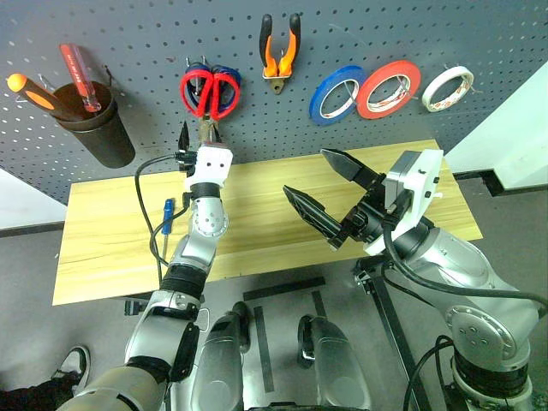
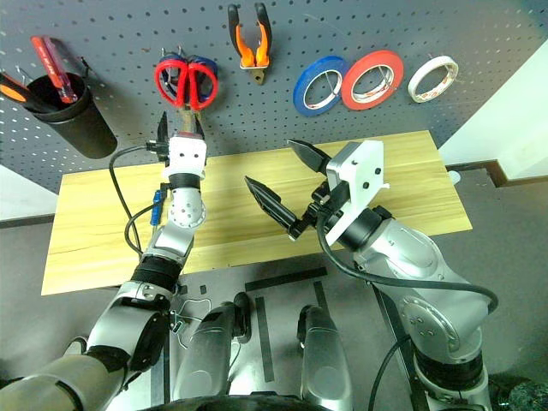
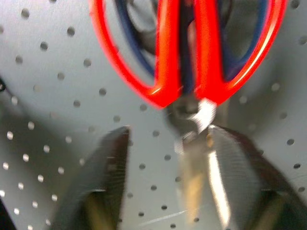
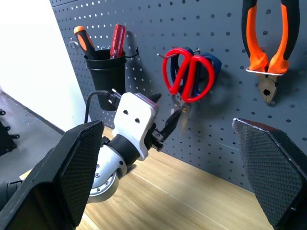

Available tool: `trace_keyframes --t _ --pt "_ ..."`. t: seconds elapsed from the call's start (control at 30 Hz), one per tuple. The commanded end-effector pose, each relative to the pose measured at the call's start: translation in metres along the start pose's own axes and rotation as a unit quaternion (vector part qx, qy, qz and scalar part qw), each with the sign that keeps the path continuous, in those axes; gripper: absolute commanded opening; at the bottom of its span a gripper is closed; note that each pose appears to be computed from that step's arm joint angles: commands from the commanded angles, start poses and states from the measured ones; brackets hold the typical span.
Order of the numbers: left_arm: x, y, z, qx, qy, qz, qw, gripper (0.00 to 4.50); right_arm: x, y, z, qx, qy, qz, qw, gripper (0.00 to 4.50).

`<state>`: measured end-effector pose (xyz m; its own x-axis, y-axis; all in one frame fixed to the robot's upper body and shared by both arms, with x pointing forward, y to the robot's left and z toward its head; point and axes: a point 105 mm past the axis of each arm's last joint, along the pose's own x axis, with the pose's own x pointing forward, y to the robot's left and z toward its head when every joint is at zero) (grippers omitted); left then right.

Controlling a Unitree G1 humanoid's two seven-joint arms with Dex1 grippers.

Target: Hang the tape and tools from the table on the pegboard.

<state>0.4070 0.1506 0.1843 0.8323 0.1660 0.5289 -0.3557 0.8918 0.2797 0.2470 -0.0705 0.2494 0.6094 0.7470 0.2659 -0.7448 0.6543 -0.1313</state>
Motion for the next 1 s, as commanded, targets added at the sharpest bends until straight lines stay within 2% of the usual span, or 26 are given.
trace_keyframes --t 0.03,0.1,0.2,0.3,0.47,0.6,0.73,0.8,0.87,1.0 --pt "-0.013 0.005 -0.024 -0.034 0.067 -0.008 0.997 3.85 -0.002 0.010 0.009 -0.015 -0.017 0.017 1.000 4.50" --pt "-0.028 0.009 -0.042 -0.054 0.114 -0.025 0.992 3.85 -0.002 0.011 0.007 -0.013 -0.013 0.017 1.000 4.50" --pt "-0.055 0.031 -0.063 -0.075 0.188 -0.038 0.979 3.85 -0.004 0.012 0.003 -0.009 -0.006 0.014 1.000 4.50" --pt "-0.070 0.057 -0.067 -0.078 0.235 -0.059 0.967 3.85 -0.007 0.014 -0.002 -0.006 0.003 0.013 1.000 4.50" --pt "-0.067 0.090 -0.070 -0.082 0.309 -0.068 0.945 3.85 -0.008 0.015 -0.007 0.000 0.011 0.017 1.000 4.50" --pt "-0.065 0.095 -0.085 -0.092 0.379 -0.080 0.917 3.85 -0.007 0.017 -0.009 0.007 0.015 0.026 1.000 4.50" --pt "-0.088 0.081 -0.107 -0.132 0.477 -0.095 0.863 3.85 -0.008 0.018 -0.009 0.010 0.017 0.031 0.999 4.50" --pt "-0.097 0.072 -0.114 -0.135 0.504 -0.121 0.844 3.85 -0.009 0.020 -0.010 0.011 0.022 0.033 0.999 4.50" --pt "-0.100 0.068 -0.117 -0.138 0.518 -0.126 0.835 3.85 -0.010 0.020 -0.010 0.012 0.026 0.033 0.999 4.50" --pt "-0.091 0.072 -0.116 -0.128 0.514 -0.129 0.838 3.85 -0.014 0.021 -0.011 0.014 0.031 0.031 0.999 4.50"
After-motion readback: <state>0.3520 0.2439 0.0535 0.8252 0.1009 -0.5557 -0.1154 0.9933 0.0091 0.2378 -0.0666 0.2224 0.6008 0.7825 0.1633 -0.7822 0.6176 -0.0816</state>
